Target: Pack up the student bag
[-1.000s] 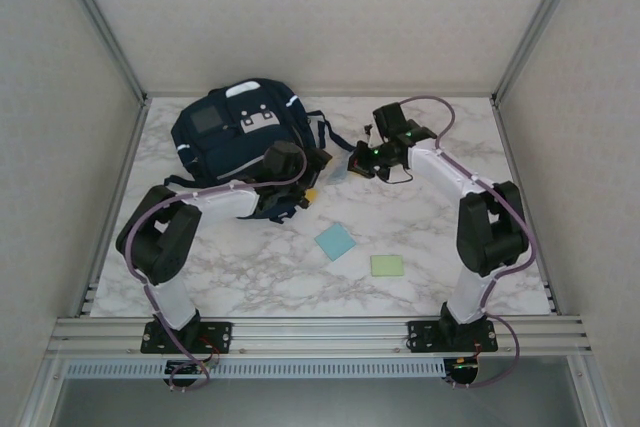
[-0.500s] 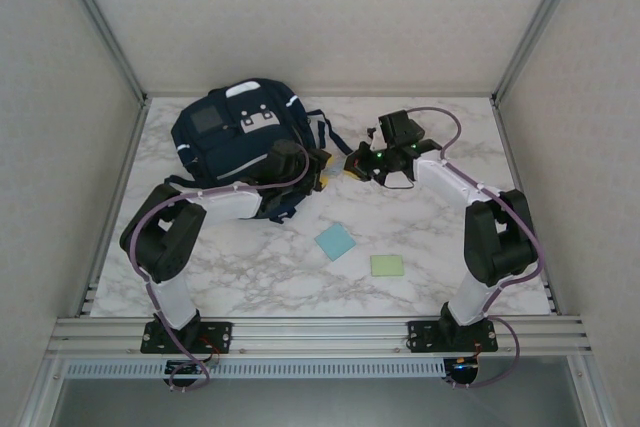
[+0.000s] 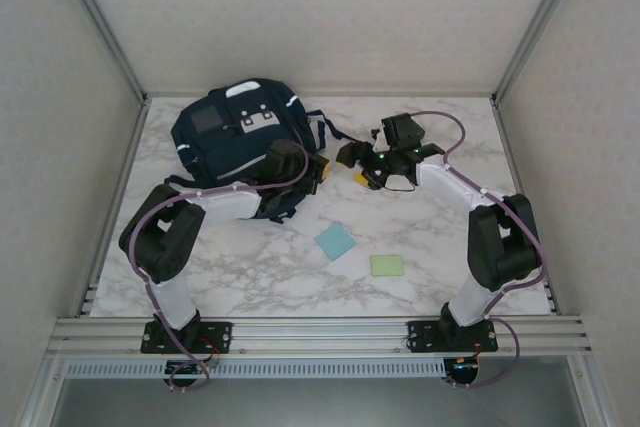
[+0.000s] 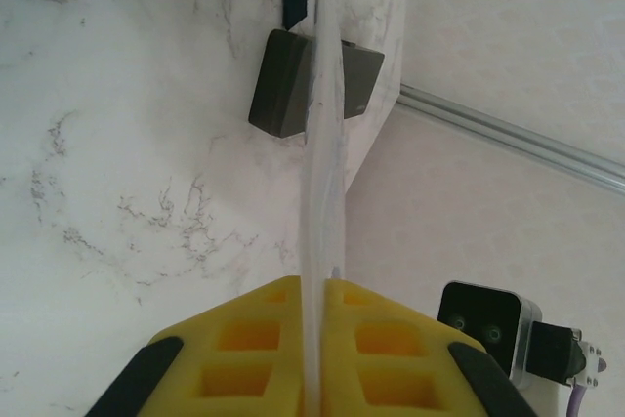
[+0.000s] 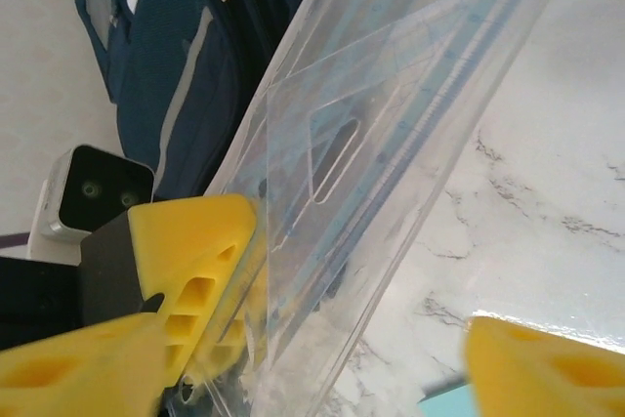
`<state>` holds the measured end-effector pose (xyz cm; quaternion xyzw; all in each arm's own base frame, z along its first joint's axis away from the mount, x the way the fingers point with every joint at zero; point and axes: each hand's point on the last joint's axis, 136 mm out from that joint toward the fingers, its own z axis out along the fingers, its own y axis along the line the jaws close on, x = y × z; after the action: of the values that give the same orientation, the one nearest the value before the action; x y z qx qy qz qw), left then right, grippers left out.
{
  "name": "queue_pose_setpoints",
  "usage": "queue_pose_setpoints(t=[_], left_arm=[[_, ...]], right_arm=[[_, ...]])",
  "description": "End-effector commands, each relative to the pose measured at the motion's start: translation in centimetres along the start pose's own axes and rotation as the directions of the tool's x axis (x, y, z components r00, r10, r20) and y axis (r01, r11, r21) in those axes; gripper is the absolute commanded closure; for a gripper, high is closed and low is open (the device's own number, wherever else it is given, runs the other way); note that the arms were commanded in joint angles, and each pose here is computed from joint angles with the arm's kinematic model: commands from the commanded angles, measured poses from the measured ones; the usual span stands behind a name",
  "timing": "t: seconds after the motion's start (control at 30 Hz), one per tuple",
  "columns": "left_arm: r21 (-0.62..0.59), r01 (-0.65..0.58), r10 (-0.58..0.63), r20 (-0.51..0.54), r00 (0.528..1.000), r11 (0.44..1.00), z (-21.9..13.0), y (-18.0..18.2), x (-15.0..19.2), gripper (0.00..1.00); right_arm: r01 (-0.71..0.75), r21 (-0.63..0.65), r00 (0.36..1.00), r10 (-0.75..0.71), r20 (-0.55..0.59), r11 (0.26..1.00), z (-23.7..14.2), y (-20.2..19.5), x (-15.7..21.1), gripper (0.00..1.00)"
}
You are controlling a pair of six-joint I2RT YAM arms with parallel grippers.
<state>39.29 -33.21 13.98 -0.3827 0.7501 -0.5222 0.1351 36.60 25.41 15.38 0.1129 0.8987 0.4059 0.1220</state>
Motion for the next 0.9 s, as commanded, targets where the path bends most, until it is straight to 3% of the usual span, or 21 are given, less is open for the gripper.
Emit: queue_pose_setpoints(t=[0.0,0.17,0.27,0.33,0.5,0.53,0.57,0.6,0.67,0.7,0.77,0.8,0.87], left_arm=[[0.087,-0.067,0.067,0.005,0.998,0.994,-1.6,-3.2,0.4,1.00],[0.142,-0.063,0.061,0.014,0.998,0.988,-2.1,-4.2,0.9,1.00],[0.136,-0.066,0.067,-0.002,0.998,0.988,-2.2,-4.0,1.8,1.00],[0.123,-0.067,0.070,-0.017,0.997,0.990,-2.3,-3.5,2.4,1.00],[0.076,-0.060,0.065,-0.061,0.996,0.995,-2.9,-1.4,3.7,0.96],[0.069,-0.062,0.067,-0.069,0.995,0.996,-3.1,-1.2,3.9,0.91],[0.062,-0.069,0.074,-0.074,0.995,0.996,-3.5,-0.9,3.9,0.80],[0.050,-0.081,0.085,-0.078,0.993,0.995,-3.7,-0.7,4.0,0.65],[0.002,-0.134,0.134,-0.085,0.987,0.991,-4.4,0.0,3.9,0.25],[-0.025,-0.169,0.166,-0.089,0.982,0.985,-4.9,0.1,3.7,0.18],[-0.150,-0.329,0.320,-0.084,0.944,0.932,-6.2,0.8,2.5,0.15],[-0.224,-0.401,0.396,-0.072,0.916,0.888,-7.1,1.1,1.6,0.15],[-0.348,-0.592,0.605,-0.084,0.792,0.727,-9.1,0.2,0.0,0.14]], right_arm=[[-0.059,-0.017,0.998,0.059,0.009,0.998,0.2,-0.4,0.1,0.08],[-0.154,-0.096,0.987,0.157,0.024,0.983,2.2,-0.9,-0.6,0.05],[-0.179,-0.146,0.979,0.192,0.075,0.973,2.6,-0.7,-1.8,0.11],[-0.165,-0.180,0.976,0.187,0.111,0.970,2.4,0.1,-2.7,0.28],[-0.136,-0.180,0.979,0.159,0.125,0.974,2.2,1.0,-3.7,1.00],[-0.133,-0.176,0.980,0.156,0.126,0.975,2.2,1.1,-3.7,1.00],[-0.130,-0.173,0.980,0.153,0.129,0.976,2.1,1.0,-3.8,1.00],[-0.126,-0.170,0.980,0.149,0.131,0.977,2.1,0.9,-3.9,1.00],[-0.124,-0.160,0.980,0.146,0.137,0.979,1.7,0.6,-4.0,1.00],[-0.122,-0.153,0.979,0.144,0.142,0.981,1.4,0.4,-4.1,1.00],[-0.111,-0.135,0.980,0.131,0.147,0.985,0.9,0.0,-4.1,1.00],[-0.101,-0.119,0.981,0.119,0.152,0.988,0.5,-0.2,-4.1,1.00],[-0.077,-0.081,0.984,0.089,0.152,0.994,-0.2,-0.7,-4.1,1.00]])
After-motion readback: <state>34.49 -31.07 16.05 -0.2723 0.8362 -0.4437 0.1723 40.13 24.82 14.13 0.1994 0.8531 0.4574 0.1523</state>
